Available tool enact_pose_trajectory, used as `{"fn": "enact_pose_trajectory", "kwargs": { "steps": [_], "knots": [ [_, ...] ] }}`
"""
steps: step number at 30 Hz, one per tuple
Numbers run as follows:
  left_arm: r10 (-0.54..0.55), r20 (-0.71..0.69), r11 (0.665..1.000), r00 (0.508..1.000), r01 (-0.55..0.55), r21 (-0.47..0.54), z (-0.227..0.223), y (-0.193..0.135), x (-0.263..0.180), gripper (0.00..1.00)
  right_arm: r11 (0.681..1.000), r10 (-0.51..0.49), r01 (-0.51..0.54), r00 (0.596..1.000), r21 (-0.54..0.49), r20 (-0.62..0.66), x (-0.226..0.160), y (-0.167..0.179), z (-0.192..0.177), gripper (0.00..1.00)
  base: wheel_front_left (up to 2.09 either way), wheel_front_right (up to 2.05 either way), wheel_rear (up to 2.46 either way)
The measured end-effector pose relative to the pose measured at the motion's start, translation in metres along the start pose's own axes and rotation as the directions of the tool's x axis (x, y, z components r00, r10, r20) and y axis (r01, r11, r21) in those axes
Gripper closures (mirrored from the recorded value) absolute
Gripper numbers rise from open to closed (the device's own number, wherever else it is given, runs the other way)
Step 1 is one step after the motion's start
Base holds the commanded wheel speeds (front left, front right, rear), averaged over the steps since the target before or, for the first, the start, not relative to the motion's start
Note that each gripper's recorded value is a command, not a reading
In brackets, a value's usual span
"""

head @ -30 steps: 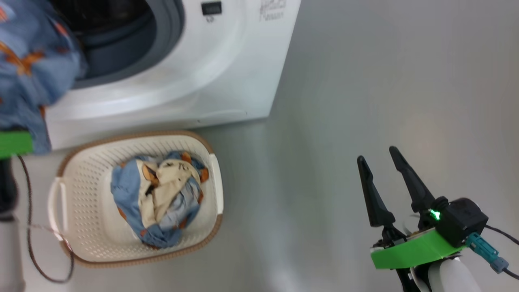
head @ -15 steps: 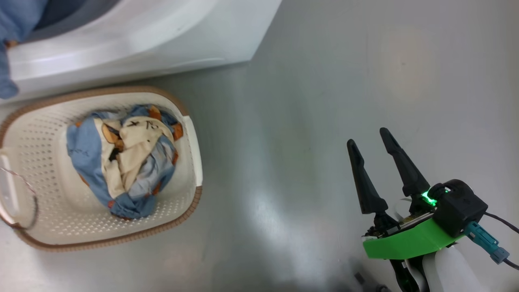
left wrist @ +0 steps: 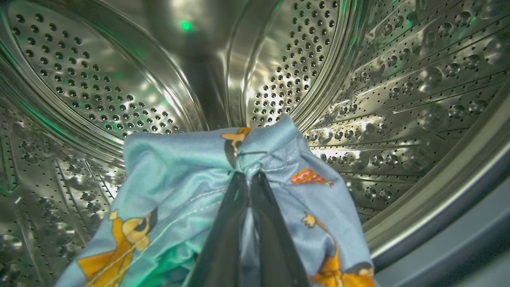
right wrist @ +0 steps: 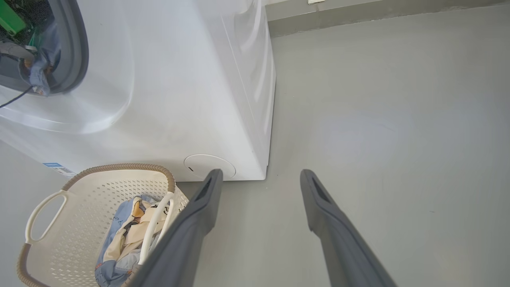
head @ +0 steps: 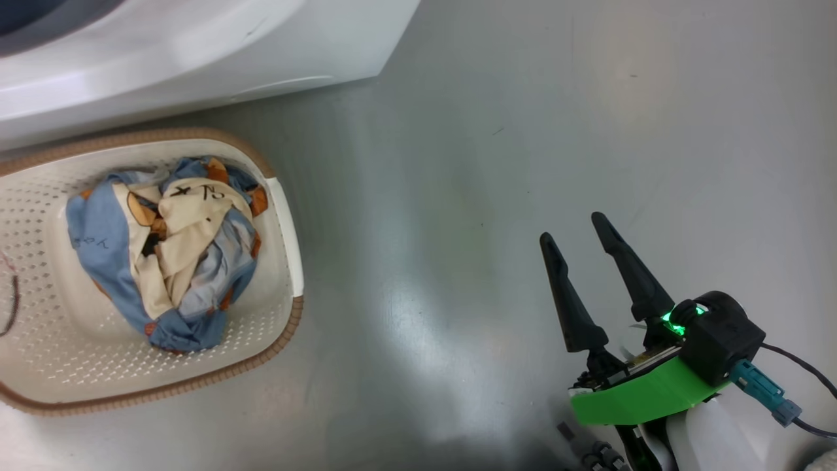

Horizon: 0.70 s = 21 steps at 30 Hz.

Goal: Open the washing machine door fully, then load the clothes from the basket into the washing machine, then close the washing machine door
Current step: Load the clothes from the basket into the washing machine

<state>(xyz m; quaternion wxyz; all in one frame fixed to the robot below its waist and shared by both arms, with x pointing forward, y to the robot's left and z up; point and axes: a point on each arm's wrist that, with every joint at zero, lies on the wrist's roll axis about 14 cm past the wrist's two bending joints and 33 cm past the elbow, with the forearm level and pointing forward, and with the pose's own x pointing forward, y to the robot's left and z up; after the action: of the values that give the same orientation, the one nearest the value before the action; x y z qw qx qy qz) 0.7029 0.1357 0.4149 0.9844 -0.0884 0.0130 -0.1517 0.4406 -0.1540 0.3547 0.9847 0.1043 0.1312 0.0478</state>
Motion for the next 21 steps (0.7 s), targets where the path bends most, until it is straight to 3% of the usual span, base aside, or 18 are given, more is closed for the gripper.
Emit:
{"fn": "enact_pose_trajectory", "kwargs": {
  "steps": [10,21],
  "knots": [
    [-0.011,-0.071,0.999,0.997,0.014,0.04,-0.01,0.007,0.018,1.0,1.0,-0.011,0.011,1.0,0.014,-0.027,-0.005,-0.002,-0.008,0.0,0.0,0.0,0.0],
    [-0.09,0.232,0.992,0.968,0.066,0.107,0.069,-0.007,0.04,1.0,0.999,-0.023,0.025,0.998,0.028,-0.06,-0.008,-0.005,-0.019,0.0,0.0,0.0,0.0]
  ]
}}
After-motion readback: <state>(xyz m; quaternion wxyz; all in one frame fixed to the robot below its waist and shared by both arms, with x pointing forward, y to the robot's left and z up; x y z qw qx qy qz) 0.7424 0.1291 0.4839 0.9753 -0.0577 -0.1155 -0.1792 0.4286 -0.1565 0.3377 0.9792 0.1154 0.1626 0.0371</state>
